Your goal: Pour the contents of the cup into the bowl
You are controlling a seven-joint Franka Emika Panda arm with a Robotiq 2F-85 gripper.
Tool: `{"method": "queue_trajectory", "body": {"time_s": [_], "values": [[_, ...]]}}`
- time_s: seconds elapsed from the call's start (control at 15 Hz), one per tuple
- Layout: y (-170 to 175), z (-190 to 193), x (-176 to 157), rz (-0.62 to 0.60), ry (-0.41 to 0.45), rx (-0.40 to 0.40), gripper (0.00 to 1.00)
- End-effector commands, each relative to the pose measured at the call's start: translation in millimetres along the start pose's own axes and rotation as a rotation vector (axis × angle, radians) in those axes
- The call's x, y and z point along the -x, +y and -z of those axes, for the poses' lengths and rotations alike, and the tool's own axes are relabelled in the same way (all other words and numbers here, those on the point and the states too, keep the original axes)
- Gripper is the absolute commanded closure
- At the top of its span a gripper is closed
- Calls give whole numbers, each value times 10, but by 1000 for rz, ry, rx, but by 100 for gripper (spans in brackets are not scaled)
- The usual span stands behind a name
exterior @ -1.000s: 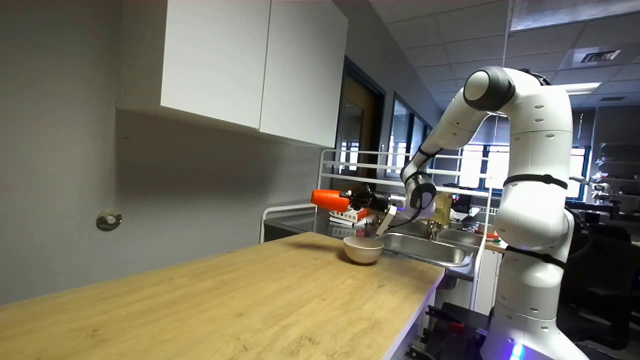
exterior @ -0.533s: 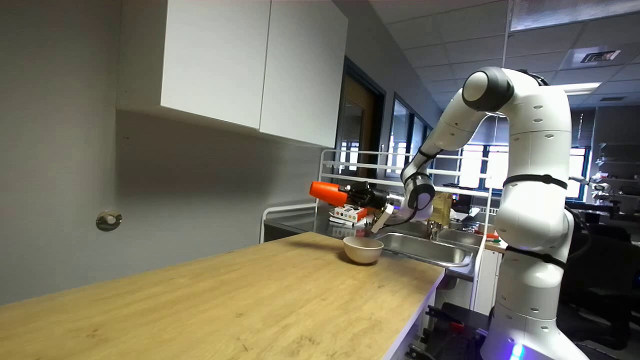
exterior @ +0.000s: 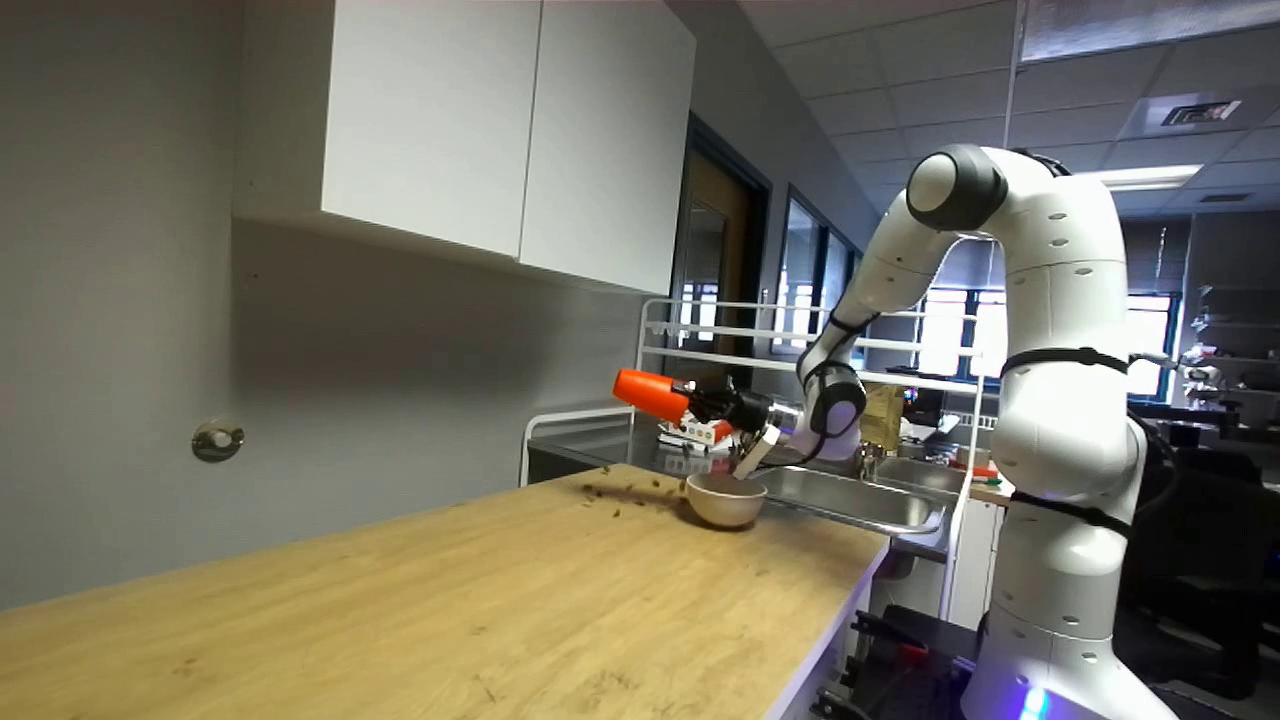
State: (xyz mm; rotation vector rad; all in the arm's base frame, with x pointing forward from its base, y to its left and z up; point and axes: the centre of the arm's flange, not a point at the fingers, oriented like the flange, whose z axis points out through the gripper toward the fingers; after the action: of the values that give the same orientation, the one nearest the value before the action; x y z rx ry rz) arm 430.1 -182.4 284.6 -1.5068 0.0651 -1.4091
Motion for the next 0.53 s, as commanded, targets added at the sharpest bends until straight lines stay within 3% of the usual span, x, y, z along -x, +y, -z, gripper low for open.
{"method": "queue_trajectory", "body": {"time_s": [0.0,0.47], "values": [[3,-34,37,21,40,-14,99],[33,3,101,30,66,-22,99]]}}
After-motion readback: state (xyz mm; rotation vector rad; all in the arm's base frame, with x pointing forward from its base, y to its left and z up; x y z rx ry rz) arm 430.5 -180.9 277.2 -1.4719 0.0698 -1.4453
